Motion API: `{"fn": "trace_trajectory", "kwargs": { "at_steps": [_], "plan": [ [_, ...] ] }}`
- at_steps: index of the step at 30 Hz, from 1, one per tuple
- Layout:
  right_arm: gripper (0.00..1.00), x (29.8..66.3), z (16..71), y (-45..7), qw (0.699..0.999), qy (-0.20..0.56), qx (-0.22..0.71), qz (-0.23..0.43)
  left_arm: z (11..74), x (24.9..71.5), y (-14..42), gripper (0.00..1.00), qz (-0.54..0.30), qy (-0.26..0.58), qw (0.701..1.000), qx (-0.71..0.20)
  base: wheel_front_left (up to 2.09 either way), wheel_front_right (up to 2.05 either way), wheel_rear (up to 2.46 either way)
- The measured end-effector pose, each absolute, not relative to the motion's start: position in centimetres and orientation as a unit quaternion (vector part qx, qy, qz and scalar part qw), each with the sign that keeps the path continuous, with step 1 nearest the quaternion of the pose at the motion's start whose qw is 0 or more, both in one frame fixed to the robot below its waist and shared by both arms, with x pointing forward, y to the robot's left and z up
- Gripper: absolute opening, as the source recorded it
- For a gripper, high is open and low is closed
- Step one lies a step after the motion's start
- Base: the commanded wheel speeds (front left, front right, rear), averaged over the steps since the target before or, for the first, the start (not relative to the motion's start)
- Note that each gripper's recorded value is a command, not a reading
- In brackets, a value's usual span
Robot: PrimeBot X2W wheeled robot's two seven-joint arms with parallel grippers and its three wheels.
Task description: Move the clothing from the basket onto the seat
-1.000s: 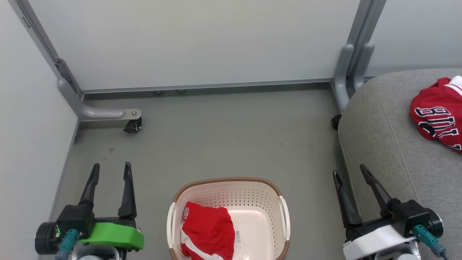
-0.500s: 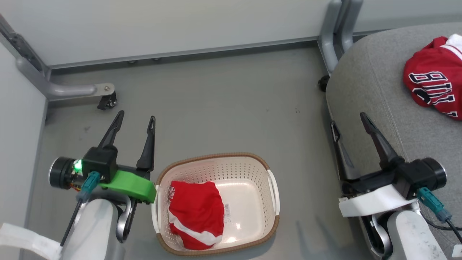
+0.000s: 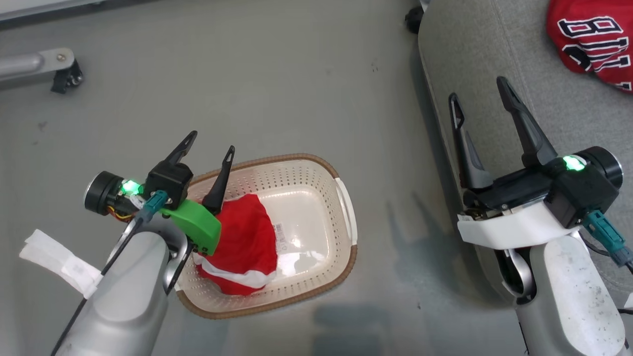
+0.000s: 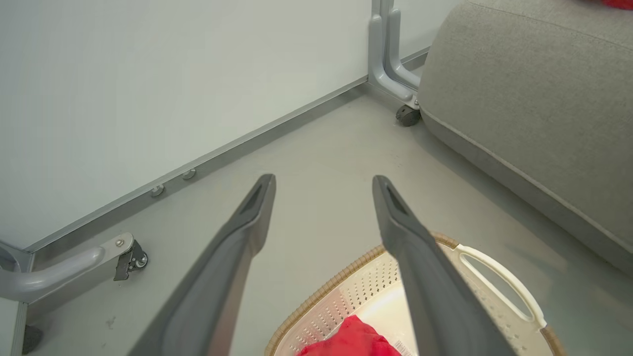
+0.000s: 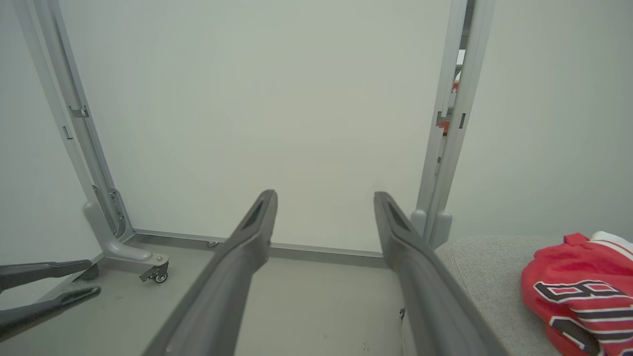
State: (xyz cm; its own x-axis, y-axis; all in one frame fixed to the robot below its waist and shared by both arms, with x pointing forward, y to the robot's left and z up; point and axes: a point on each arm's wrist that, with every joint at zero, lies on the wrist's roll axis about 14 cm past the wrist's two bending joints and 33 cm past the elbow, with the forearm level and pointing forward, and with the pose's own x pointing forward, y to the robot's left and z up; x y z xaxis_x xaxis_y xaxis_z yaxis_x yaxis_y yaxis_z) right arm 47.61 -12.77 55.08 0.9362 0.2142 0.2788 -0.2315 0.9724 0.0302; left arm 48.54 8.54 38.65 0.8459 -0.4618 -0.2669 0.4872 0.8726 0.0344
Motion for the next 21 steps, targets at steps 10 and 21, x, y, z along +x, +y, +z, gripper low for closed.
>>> {"fn": "trace_trajectory", "kwargs": {
  "at_steps": [10,21],
  "plan": [
    [1.0,50.5,51.1,-13.7,0.988,-0.108,0.018,0.105,28.6,48.6,6.0,1.0,-0.315,0.239,0.915,0.086,0.0,0.0,0.0],
    [1.0,52.4,46.0,-14.3,0.993,-0.065,0.009,0.103,18.4,46.0,6.3,1.0,-0.364,0.358,0.849,0.138,0.0,0.0,0.0]
  ]
}}
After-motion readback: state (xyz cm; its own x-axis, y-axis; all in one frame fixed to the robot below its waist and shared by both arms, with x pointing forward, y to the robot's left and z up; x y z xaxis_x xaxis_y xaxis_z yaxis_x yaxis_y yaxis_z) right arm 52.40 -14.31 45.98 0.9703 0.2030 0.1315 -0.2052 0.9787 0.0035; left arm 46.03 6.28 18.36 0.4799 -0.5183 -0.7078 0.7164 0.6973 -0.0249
